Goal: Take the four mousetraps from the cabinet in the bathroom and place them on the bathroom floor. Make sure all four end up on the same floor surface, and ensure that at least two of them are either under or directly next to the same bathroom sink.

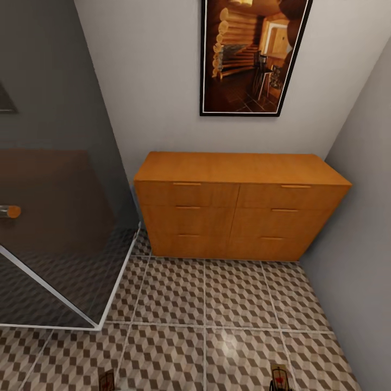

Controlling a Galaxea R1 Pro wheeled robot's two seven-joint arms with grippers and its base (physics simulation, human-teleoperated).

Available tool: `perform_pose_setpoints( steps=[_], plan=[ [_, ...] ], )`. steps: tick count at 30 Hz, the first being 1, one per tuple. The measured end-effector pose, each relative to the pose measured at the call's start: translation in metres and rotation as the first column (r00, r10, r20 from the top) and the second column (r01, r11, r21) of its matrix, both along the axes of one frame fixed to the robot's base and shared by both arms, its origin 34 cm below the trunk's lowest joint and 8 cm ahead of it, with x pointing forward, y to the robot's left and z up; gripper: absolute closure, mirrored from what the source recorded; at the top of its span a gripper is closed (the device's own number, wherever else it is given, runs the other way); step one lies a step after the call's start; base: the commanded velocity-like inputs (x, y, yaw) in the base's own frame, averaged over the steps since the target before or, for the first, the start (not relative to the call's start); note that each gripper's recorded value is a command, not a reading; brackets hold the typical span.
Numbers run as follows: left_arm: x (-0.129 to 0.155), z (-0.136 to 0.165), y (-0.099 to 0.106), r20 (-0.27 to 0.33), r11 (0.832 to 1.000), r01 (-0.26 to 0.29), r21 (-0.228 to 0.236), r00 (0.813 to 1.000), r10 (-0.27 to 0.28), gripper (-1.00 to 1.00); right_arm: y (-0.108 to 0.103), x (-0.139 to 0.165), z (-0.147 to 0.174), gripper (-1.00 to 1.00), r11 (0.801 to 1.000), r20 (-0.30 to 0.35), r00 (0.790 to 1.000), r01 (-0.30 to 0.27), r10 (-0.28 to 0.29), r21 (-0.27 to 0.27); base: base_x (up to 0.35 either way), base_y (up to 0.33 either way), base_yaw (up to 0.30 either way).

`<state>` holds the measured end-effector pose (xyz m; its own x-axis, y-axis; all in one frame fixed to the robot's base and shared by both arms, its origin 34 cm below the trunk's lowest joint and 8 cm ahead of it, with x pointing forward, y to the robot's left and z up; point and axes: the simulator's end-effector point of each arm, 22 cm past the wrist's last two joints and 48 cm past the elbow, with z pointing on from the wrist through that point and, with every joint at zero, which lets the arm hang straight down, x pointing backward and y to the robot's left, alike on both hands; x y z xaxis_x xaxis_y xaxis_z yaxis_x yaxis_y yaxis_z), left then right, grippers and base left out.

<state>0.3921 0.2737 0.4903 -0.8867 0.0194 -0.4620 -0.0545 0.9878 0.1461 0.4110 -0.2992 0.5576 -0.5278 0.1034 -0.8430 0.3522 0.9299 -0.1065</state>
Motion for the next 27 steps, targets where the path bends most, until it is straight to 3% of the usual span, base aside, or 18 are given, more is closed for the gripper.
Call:
perform_pose_setpoints(
  steps=[20, 27],
  plan=[
    [-0.003, -0.001, 0.009, -0.005, 1.0, 0.016, 0.016, 1.0, -0.015, 1.0, 0.006, 0.002, -0.001, 1.0, 1.0, 0.003, 1.0, -0.028, 0.028, 0.014, 0.0, 0.0, 0.0],
    [-0.019, -0.006, 0.017, -0.041, 0.999, 0.015, 0.033, 0.999, -0.014, 1.0, 0.006, 0.002, -0.001, 1.0, 0.999, 0.003, 1.0, -0.03, 0.03, 0.017, 0.0, 0.0, 0.0]
  ],
)
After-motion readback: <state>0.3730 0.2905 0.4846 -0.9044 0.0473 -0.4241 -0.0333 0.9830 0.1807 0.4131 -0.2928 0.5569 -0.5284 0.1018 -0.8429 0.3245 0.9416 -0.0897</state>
